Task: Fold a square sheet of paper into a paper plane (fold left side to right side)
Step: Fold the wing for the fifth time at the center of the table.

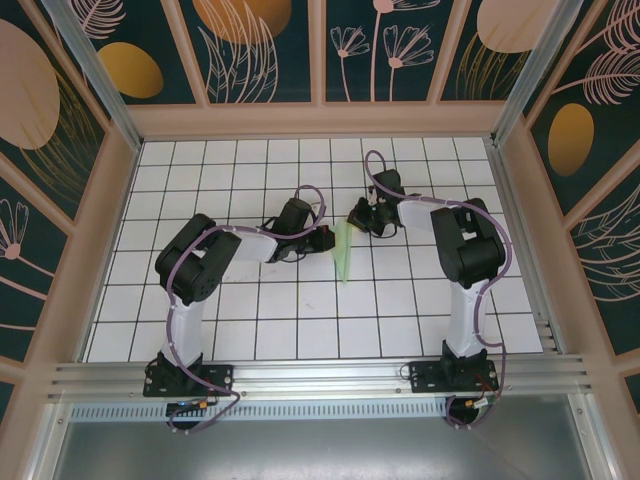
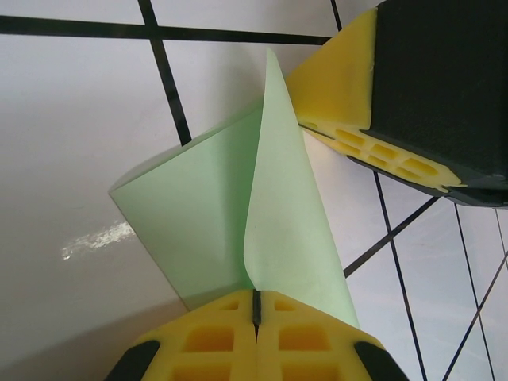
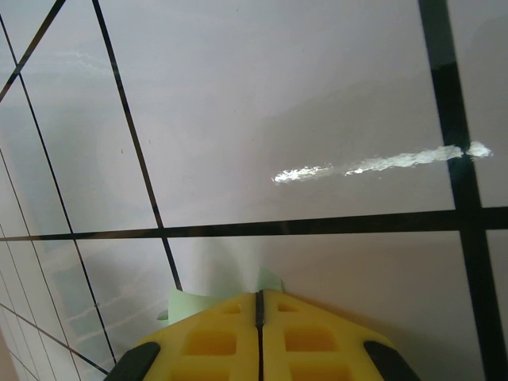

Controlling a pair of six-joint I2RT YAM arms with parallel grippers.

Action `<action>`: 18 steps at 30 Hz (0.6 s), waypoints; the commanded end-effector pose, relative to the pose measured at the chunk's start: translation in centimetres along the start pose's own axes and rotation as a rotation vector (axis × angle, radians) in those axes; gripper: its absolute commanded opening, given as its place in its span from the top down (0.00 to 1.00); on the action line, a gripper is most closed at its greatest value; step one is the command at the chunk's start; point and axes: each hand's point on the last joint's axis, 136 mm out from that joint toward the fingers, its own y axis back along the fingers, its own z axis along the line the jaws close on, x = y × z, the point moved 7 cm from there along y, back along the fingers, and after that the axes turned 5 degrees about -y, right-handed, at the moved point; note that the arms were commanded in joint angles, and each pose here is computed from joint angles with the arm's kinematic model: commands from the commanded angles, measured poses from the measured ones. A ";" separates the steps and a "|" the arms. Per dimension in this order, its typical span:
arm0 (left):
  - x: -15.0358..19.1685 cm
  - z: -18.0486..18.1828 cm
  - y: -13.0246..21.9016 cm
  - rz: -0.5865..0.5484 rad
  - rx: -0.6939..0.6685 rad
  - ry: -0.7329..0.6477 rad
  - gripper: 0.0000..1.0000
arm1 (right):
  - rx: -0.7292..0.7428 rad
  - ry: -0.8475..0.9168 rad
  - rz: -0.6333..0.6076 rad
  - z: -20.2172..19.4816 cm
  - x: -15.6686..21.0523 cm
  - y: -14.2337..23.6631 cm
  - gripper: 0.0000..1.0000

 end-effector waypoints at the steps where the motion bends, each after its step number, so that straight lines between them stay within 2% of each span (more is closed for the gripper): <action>1: -0.4 0.3 -0.5 -0.004 0.015 -0.005 1.00 | 0.099 -0.008 0.042 -2.0 1.6 -1.1 0.91; 12: 0.1 0.8 -1.2 0.014 0.014 0.010 1.00 | 0.092 0.001 0.045 -1.8 1.6 -1.0 0.90; 18: 1.0 2.0 -1.9 0.041 -0.028 0.030 1.00 | 0.016 0.071 -0.013 0.8 0.5 1.2 0.84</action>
